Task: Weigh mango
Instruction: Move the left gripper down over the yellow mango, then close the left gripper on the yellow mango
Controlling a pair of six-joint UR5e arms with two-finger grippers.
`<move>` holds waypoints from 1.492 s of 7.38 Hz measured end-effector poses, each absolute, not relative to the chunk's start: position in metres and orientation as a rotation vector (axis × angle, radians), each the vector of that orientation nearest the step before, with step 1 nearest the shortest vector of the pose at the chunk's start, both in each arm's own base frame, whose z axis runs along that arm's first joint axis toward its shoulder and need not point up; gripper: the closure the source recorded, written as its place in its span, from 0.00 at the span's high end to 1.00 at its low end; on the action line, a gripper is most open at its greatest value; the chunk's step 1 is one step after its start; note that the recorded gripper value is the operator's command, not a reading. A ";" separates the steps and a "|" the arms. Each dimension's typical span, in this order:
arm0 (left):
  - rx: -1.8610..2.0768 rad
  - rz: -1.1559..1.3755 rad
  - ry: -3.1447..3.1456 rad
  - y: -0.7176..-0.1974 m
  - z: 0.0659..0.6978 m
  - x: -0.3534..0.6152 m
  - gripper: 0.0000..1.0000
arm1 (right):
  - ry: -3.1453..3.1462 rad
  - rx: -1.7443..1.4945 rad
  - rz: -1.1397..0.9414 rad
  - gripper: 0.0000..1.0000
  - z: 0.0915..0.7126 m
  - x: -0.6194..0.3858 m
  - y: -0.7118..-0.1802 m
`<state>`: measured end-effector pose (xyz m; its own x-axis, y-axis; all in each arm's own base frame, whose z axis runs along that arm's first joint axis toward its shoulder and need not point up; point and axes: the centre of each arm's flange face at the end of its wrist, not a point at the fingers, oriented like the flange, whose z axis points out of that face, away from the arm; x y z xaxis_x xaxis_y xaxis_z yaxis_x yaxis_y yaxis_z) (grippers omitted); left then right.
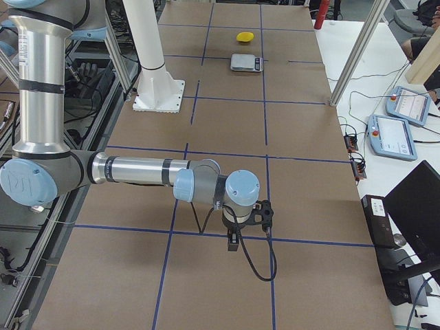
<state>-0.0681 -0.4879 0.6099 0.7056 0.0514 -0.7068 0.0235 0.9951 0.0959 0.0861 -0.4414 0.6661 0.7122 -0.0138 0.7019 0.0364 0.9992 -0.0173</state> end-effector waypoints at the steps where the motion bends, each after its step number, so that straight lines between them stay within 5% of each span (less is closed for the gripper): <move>1: 0.116 0.000 0.789 -0.498 0.585 -0.056 1.00 | -0.778 -0.031 -0.028 1.00 0.666 0.086 -0.441; 5: 0.092 -0.116 0.812 -0.508 0.538 0.084 1.00 | -0.778 -0.031 -0.028 1.00 0.666 0.086 -0.441; 11: 0.090 -0.164 0.810 -0.489 0.596 0.203 1.00 | -0.778 -0.031 -0.028 1.00 0.666 0.086 -0.441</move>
<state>0.2030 -0.4890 0.5955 0.6777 -0.1115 -0.7268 0.1803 0.9835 0.0172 0.0861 -0.4414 0.6661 0.7122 -0.0138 0.7018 0.0364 0.9992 -0.0173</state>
